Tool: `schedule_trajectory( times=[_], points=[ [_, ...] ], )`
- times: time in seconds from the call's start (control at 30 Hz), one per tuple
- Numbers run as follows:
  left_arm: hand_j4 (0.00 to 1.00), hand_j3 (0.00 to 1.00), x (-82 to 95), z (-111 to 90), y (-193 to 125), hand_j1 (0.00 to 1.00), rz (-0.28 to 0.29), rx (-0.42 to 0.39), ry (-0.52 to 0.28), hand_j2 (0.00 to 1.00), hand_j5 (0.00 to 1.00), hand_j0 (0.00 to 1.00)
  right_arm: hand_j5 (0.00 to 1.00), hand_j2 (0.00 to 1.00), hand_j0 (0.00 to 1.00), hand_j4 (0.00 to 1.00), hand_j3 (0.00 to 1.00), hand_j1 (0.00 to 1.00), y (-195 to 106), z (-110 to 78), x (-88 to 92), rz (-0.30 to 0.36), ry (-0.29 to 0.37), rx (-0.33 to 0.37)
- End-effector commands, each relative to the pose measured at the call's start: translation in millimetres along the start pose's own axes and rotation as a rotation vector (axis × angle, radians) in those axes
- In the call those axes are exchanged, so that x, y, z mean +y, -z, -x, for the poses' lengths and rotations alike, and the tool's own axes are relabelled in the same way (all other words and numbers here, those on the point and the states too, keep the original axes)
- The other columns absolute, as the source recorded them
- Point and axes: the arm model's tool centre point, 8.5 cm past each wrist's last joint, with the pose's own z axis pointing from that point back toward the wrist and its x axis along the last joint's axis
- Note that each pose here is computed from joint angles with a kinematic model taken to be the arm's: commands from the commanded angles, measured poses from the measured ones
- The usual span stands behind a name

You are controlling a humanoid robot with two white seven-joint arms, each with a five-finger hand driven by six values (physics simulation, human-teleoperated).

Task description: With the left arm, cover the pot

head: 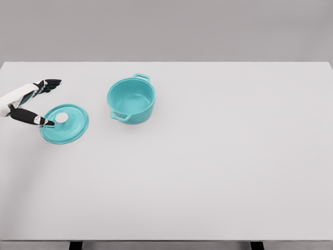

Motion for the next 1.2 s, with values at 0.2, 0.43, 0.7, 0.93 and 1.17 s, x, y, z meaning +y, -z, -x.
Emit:
schedule_trajectory(
  times=[0.2, 0.43, 0.7, 0.93, 1.17],
  points=[
    [1.00, 1.00, -17.0, 9.7, 21.4, 1.00, -0.031, 0.011, -0.149, 1.00, 1.00, 1.00, 1.00, 1.00, 1.00, 1.00, 1.00, 1.00, 0.0, 1.2, 0.0, 0.000, 0.000, 0.002],
    [1.00, 1.00, -28.5, 18.0, 19.4, 1.00, -0.018, 0.024, -0.156, 1.00, 1.00, 1.00, 1.00, 1.00, 1.00, 1.00, 1.00, 1.00, 0.0, 1.2, 0.0, 0.000, 0.000, 0.002],
    [1.00, 1.00, -39.0, 30.8, 11.9, 1.00, -0.008, 0.021, -0.121, 1.00, 1.00, 1.00, 1.00, 1.00, 1.00, 1.00, 1.00, 1.00, 0.0, 0.7, -0.1, 0.000, 0.000, 0.001],
    [1.00, 1.00, -32.2, 26.7, 9.8, 1.00, -0.028, 0.001, -0.114, 1.00, 1.00, 1.00, 1.00, 1.00, 1.00, 1.00, 1.00, 1.00, 0.0, -0.3, 0.0, 0.000, 0.000, -0.001],
    [0.91, 0.91, -33.7, 29.1, 9.6, 0.91, -0.026, 0.008, -0.117, 0.91, 0.91, 0.91, 1.00, 1.00, 1.00, 1.00, 1.00, 1.00, 0.0, 1.2, 0.0, 0.000, 0.000, 0.002]
  ],
)
